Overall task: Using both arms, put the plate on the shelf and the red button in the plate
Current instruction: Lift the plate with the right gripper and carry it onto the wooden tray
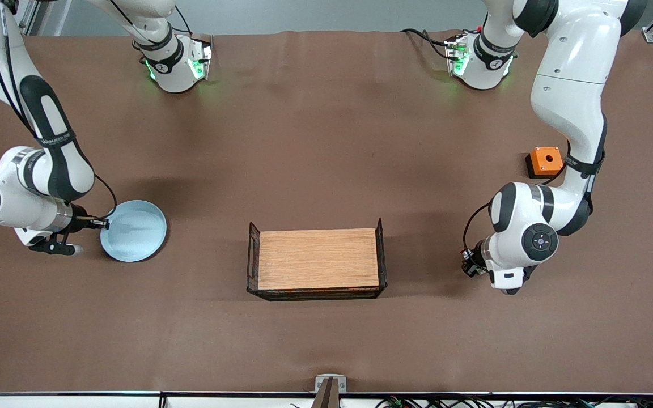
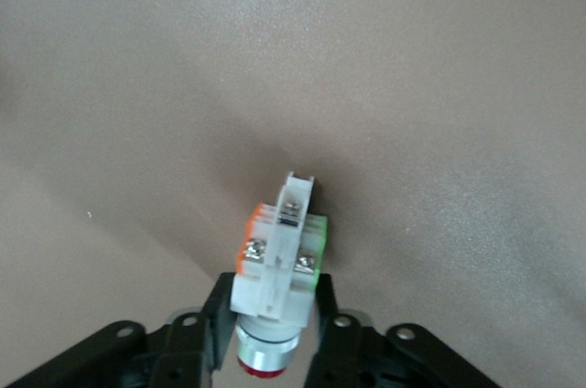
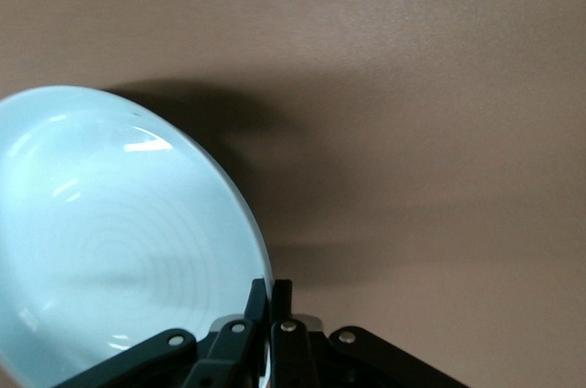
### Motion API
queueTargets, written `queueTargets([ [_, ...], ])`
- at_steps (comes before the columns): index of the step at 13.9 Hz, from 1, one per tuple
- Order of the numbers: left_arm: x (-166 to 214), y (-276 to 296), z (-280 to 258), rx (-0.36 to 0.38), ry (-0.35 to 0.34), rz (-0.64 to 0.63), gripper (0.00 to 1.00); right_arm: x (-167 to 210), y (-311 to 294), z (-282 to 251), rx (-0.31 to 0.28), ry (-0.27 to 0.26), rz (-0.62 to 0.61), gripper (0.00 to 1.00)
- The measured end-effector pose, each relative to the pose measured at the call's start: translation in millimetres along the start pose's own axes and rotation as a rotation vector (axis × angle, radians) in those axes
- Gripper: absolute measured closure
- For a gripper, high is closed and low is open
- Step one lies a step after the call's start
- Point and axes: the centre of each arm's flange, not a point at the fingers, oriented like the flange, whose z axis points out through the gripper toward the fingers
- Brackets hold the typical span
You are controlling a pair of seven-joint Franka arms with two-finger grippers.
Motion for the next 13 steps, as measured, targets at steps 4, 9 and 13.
queueTargets([
  [4, 0, 0, 0, 0.000, 0.000, -0.027, 0.62, -19, -29, -66, -0.008, -0.039, -0.012, 0.96],
  [9, 0, 0, 0, 0.001, 0.000, -0.039, 0.66, -68, -105, -172, -0.050, -0.147, 0.037, 0.96],
  [13, -1, 0, -3, 0.021, -0.013, -0.040, 0.66, -127, -199, -258, -0.102, -0.193, 0.143, 0.96],
])
